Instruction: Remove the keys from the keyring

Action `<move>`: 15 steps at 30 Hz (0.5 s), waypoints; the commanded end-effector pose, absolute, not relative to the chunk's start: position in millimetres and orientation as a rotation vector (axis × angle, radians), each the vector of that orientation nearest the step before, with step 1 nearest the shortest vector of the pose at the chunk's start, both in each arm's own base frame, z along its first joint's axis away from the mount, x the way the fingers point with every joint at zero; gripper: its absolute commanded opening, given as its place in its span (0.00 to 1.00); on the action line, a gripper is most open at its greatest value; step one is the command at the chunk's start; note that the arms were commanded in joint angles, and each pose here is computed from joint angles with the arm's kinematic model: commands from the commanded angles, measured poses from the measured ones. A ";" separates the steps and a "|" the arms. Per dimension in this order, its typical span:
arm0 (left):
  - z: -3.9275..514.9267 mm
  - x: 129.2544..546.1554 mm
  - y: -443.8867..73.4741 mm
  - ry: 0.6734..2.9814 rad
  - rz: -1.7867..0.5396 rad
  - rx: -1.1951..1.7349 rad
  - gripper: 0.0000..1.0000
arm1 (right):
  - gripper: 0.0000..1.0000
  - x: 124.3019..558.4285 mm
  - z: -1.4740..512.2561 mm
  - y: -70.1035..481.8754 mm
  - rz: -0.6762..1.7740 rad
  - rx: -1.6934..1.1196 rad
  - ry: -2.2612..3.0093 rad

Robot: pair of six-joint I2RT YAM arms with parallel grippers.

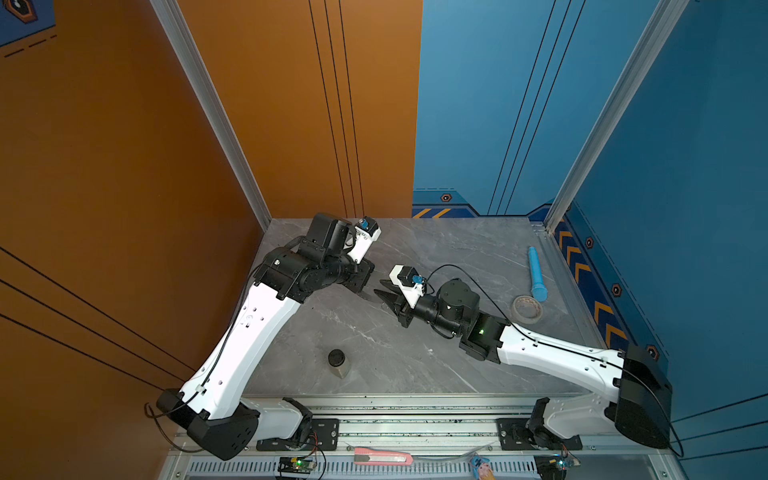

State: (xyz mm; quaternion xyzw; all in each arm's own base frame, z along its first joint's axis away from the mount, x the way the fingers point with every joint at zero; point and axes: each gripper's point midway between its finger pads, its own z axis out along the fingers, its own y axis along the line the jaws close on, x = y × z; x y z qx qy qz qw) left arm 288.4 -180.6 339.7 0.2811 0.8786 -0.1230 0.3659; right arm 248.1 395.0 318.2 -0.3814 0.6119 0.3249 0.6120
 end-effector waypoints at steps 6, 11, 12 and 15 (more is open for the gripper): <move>345.3 276.5 -184.6 2.294 -0.387 0.698 0.00 | 0.23 273.3 342.9 398.1 0.729 -0.782 1.342; 345.7 276.7 -186.0 2.297 -0.395 0.705 0.00 | 0.22 280.8 349.5 400.7 0.734 -0.774 1.326; 345.1 276.8 -186.0 2.301 -0.394 0.708 0.00 | 0.21 281.6 350.0 401.5 0.737 -0.775 1.324; 347.2 277.8 -187.5 2.297 -0.402 0.710 0.00 | 0.21 282.5 350.5 405.7 0.748 -0.788 1.319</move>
